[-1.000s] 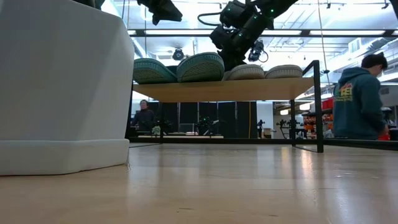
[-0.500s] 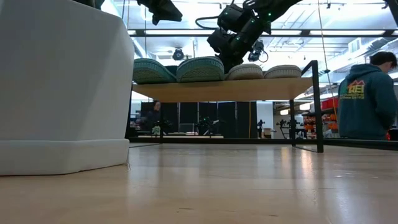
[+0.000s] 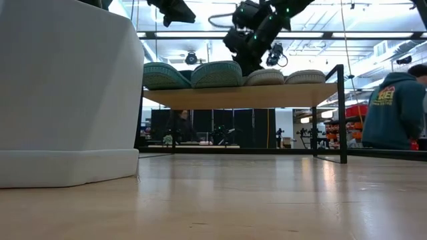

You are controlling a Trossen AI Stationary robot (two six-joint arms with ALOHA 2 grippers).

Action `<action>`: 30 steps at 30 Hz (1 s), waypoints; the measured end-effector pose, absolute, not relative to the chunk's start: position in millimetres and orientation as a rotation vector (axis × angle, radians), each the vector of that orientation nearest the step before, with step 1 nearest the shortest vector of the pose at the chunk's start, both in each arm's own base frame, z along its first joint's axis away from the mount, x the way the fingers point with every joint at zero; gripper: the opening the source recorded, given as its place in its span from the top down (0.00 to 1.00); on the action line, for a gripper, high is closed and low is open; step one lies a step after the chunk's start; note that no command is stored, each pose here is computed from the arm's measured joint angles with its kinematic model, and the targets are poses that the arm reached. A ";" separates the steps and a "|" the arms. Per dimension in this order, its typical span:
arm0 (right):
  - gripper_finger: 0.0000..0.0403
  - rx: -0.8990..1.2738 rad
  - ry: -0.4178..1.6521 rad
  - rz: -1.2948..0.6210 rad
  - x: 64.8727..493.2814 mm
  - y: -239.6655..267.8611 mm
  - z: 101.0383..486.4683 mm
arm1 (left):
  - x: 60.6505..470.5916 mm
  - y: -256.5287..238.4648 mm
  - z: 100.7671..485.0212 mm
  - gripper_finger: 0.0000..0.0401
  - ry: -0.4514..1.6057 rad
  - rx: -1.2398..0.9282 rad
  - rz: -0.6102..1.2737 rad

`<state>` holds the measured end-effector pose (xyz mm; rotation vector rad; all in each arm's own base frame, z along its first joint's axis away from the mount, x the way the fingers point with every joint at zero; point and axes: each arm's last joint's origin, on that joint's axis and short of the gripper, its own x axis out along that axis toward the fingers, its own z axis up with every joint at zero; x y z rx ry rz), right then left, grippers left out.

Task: Pick and place slides into the shelf
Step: Adjust the green slide on the shelf, then return to Home Position

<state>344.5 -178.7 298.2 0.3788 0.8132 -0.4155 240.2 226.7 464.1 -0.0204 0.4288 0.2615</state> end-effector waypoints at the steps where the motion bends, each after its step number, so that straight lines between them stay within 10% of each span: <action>1: 1.00 0.371 0.803 -0.416 344.8 -178.0 304.6 | 240.2 226.7 464.1 0.73 0.429 -0.020 0.262; 13: 0.99 0.236 0.824 -0.338 306.4 -146.9 369.7 | 244.2 221.4 463.0 0.74 0.446 0.031 0.223; 30: 1.00 0.371 0.614 -0.413 181.1 -80.5 360.4 | 302.5 167.2 420.0 0.98 0.404 0.060 0.008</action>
